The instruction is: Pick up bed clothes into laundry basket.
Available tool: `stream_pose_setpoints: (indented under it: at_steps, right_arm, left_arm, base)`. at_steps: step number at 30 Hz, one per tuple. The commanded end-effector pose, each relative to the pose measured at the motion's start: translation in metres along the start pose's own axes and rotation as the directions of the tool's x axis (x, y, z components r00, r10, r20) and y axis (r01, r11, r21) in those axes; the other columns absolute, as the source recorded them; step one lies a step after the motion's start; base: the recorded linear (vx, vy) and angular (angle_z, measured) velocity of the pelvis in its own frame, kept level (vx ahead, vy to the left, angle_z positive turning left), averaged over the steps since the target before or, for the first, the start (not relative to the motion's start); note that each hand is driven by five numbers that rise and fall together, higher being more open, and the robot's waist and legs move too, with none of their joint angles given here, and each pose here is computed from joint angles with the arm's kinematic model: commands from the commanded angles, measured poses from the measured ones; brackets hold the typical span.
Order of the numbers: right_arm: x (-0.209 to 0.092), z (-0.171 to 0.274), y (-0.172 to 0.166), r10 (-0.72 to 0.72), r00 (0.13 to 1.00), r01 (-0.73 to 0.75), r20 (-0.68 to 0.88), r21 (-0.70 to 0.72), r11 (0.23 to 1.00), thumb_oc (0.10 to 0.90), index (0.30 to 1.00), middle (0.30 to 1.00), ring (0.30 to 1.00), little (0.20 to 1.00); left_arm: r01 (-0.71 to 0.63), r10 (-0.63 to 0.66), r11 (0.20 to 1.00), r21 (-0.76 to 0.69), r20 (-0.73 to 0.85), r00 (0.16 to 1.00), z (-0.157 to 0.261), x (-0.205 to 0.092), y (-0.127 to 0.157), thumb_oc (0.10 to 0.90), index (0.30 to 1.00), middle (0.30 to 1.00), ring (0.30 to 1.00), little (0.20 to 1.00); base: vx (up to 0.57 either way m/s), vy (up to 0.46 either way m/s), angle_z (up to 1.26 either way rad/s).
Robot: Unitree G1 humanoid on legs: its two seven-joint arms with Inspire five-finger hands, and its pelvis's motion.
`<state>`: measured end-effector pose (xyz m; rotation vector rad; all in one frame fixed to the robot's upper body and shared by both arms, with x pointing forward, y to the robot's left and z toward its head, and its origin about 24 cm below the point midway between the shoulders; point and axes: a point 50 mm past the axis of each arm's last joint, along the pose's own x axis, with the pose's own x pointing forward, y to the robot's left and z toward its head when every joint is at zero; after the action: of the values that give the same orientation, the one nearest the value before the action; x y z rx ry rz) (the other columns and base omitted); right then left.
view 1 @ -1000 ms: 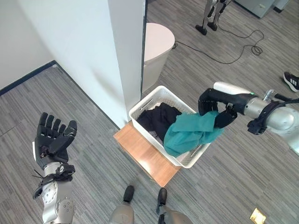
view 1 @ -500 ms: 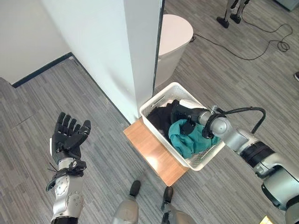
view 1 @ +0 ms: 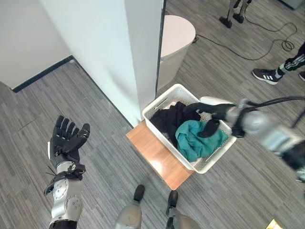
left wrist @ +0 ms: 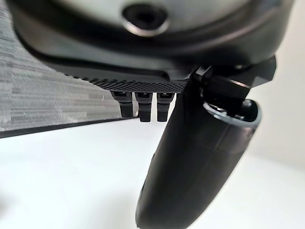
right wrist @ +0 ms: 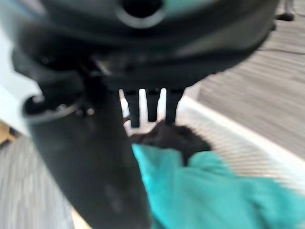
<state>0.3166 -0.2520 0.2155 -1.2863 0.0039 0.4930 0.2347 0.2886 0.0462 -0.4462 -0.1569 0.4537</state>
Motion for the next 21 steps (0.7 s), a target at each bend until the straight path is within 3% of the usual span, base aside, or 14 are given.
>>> stream_pose_setpoints:
  at_steps: [1,4,6,8,9,10,11,12,13,14,15,16,17,21]
  right_arm:
    - [-0.033,0.009,-0.032,-0.110,0.990,0.110,0.082,0.011,0.994,0.800,0.900,0.900,0.900,0.900]
    - [-0.051,0.002,-0.026,-0.136,0.988,0.132,0.078,0.051,0.990,0.800,0.900,0.900,0.900,0.900]
    - [-0.063,-0.010,-0.019,-0.245,0.968,0.234,0.062,0.140,0.962,0.800,0.900,0.900,0.900,0.900]
    - [-0.074,-0.028,-0.006,-0.455,0.890,0.409,0.036,0.380,0.829,0.800,0.900,0.900,0.900,0.900]
    - [-0.080,-0.044,0.011,-0.612,0.790,0.495,-0.034,0.625,0.604,0.800,0.900,0.900,0.900,0.900]
    - [-0.081,-0.044,0.012,-0.613,0.789,0.498,-0.039,0.626,0.601,0.800,0.900,0.900,0.900,0.900]
    - [-0.055,-0.045,0.072,-0.708,0.691,0.293,-0.147,0.952,0.088,0.800,0.900,0.900,0.900,0.900]
    - [-0.055,-0.045,0.073,-0.708,0.690,0.291,-0.148,0.953,0.085,0.800,0.900,0.900,0.900,0.900]
    - [-0.037,-0.026,0.149,-0.637,0.690,0.152,-0.344,0.929,-0.337,0.800,0.900,0.900,0.900,0.900]
    - [-0.038,-0.025,0.151,-0.633,0.691,0.155,-0.347,0.928,-0.340,0.800,0.900,0.900,0.900,0.900]
    - [-0.039,-0.028,0.185,-0.529,0.718,0.253,-0.453,0.877,-0.408,0.800,0.900,0.900,0.900,0.900]
    - [-0.040,-0.027,0.201,-0.478,0.750,0.276,-0.458,0.873,-0.402,0.800,0.900,0.900,0.900,0.900]
    - [-0.039,-0.034,0.256,-0.258,0.763,0.453,-0.592,0.775,-0.440,0.800,0.900,0.900,0.900,0.900]
    - [-0.037,-0.022,0.292,-0.105,0.769,0.528,-0.631,0.719,-0.451,0.800,0.900,0.900,0.900,0.900]
  left_arm:
    - [0.174,-0.185,0.982,0.071,0.203,0.961,0.048,0.011,-0.022,0.800,0.900,0.900,0.900,0.900]
    - [0.212,-0.220,0.975,0.063,0.168,0.961,0.038,0.009,-0.030,0.800,0.900,0.900,0.900,0.900]
    - [0.217,-0.224,0.974,0.066,0.139,0.965,0.031,0.006,-0.031,0.800,0.900,0.900,0.900,0.900]
    - [0.216,-0.221,0.975,0.057,0.115,0.968,0.023,0.001,-0.030,0.800,0.900,0.900,0.900,0.900]
    - [0.220,-0.223,0.975,0.038,0.089,0.971,0.015,-0.002,-0.034,0.800,0.900,0.900,0.900,0.900]
    - [0.225,-0.228,0.974,0.040,0.088,0.970,0.015,-0.002,-0.035,0.800,0.900,0.900,0.900,0.900]
    - [0.195,-0.195,0.981,0.007,0.037,0.980,-0.001,-0.006,-0.034,0.800,0.900,0.900,0.900,0.900]
    - [0.196,-0.196,0.981,0.010,0.037,0.980,0.000,-0.006,-0.034,0.800,0.900,0.900,0.900,0.900]
    - [0.112,-0.119,0.991,-0.069,-0.110,0.987,-0.036,-0.020,-0.029,0.800,0.900,0.900,0.900,0.900]
    - [0.112,-0.119,0.992,-0.066,-0.112,0.987,-0.036,-0.020,-0.028,0.800,0.900,0.900,0.900,0.900]
    - [0.077,-0.091,0.994,-0.081,-0.174,0.980,-0.050,-0.029,-0.025,0.800,0.900,0.900,0.900,0.900]
    - [0.067,-0.083,0.994,-0.087,-0.201,0.976,-0.056,-0.036,-0.022,0.800,0.900,0.900,0.900,0.900]
    - [0.068,-0.095,0.992,-0.109,-0.272,0.957,-0.075,-0.050,-0.026,0.800,0.900,0.900,0.900,0.900]
    - [0.014,-0.057,0.991,-0.137,-0.318,0.946,-0.087,-0.062,-0.024,0.800,0.900,0.900,0.900,0.900]
  base:
    - [0.02,0.023,-0.19]
    - [0.03,0.024,-0.25]
    - [0.03,0.031,-0.21]
    - [0.01,0.029,-0.18]
    - [-0.02,0.018,-0.14]
    - [0.00,0.009,-0.19]
    - [0.01,0.003,-0.31]
    - [0.04,0.041,-0.31]
    - [0.02,0.039,-0.30]
    - [0.05,0.061,-0.16]
    - [0.04,0.030,-0.11]
    - [0.11,0.042,-0.04]
    - [0.04,0.019,-0.09]
    - [0.02,0.001,0.02]
